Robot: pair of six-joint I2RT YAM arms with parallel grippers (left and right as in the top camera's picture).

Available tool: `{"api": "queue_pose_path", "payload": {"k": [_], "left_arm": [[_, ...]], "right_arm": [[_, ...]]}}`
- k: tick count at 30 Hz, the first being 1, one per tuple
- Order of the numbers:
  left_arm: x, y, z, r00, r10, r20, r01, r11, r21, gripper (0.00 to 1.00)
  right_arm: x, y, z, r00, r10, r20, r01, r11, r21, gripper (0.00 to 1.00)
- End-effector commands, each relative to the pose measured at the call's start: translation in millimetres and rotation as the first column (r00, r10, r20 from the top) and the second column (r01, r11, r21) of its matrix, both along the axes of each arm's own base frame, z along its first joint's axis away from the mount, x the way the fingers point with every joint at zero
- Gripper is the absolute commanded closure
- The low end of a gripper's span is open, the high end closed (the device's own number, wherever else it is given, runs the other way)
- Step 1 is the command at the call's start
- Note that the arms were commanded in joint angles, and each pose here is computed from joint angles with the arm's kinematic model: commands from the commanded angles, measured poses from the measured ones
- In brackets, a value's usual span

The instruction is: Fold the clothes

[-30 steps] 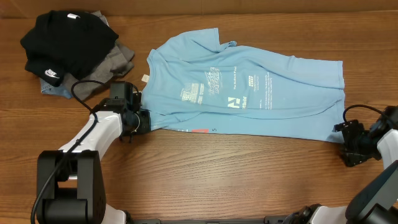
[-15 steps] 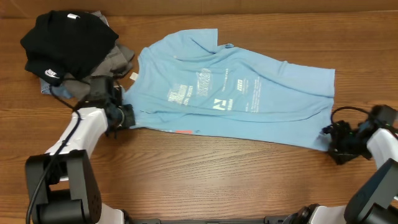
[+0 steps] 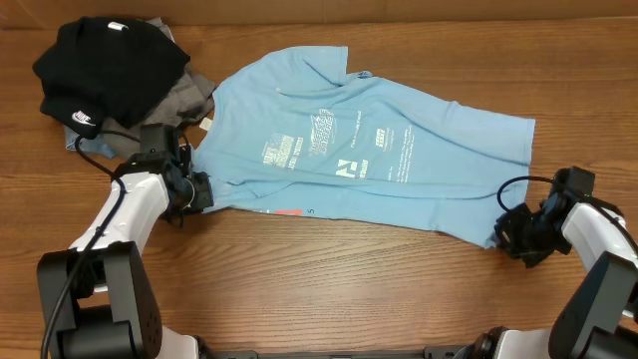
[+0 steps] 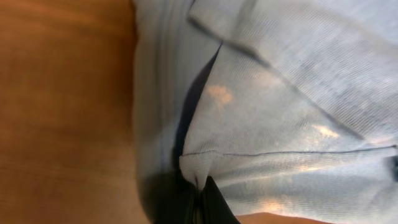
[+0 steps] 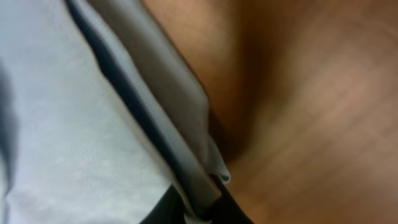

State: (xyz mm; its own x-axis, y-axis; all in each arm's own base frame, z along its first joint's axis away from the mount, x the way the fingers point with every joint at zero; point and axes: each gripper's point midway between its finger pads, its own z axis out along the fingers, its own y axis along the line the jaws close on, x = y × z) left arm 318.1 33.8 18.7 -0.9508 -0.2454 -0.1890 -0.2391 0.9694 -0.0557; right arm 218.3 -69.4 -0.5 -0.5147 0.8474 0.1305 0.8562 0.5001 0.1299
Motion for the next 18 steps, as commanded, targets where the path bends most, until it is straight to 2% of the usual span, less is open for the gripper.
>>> {"api": "queue_pose_path", "payload": {"k": [1, 4, 8, 11, 12, 14, 15, 16, 18], "left_arm": [[-10.0, 23.2, 14.6, 0.994, 0.112, -0.019, -0.110, 0.992, 0.056, 0.96], [-29.7, 32.6, 17.8, 0.983, 0.168, -0.076, -0.163, 0.984, 0.067, 0.96], [-48.8, 33.3, 22.4, 0.975, 0.177, -0.135, -0.168, 0.983, 0.076, 0.96], [-63.5, 38.1, 26.3, 0.965, 0.194, -0.178, -0.175, 0.977, 0.119, 0.95], [-64.8, 38.6, 28.0, 0.964, 0.197, -0.177, -0.177, 0.976, 0.123, 0.91], [-62.1, 38.5, 32.3, 0.968, 0.197, -0.156, -0.179, 0.976, 0.120, 0.84], [-60.3, 38.8, 35.5, 0.970, 0.197, -0.141, -0.181, 0.976, 0.120, 0.75], [-58.3, 39.2, 39.2, 0.972, 0.197, -0.126, -0.183, 0.976, 0.121, 0.61], [-53.5, 38.6, 48.0, 0.977, 0.187, -0.097, -0.176, 0.978, 0.114, 0.46]], "right_arm": [[-40.5, -27.7, 3.9, 0.969, -0.158, -0.191, 0.131, 0.980, -0.149, 0.88], [-58.5, -25.5, 11.3, 0.944, -0.192, -0.267, 0.160, 0.978, -0.136, 0.88], [-65.1, -25.0, 14.6, 0.940, -0.182, -0.289, 0.147, 0.979, -0.138, 0.83], [-61.0, -28.9, 17.8, 0.944, -0.187, -0.272, 0.150, 0.977, -0.151, 0.57], [-58.0, -30.8, 19.5, 0.946, -0.189, -0.263, 0.151, 0.976, -0.155, 0.45], [-50.5, -35.2, 25.2, 0.951, -0.193, -0.243, 0.156, 0.974, -0.162, 0.31], [-46.0, -38.7, 28.8, 0.953, -0.198, -0.229, 0.162, 0.973, -0.167, 0.29], [-39.1, -44.6, 33.9, 0.956, -0.209, -0.206, 0.174, 0.969, -0.176, 0.27], [-19.5, -57.5, 43.8, 0.967, -0.217, -0.130, 0.191, 0.963, -0.187, 0.20]]}}
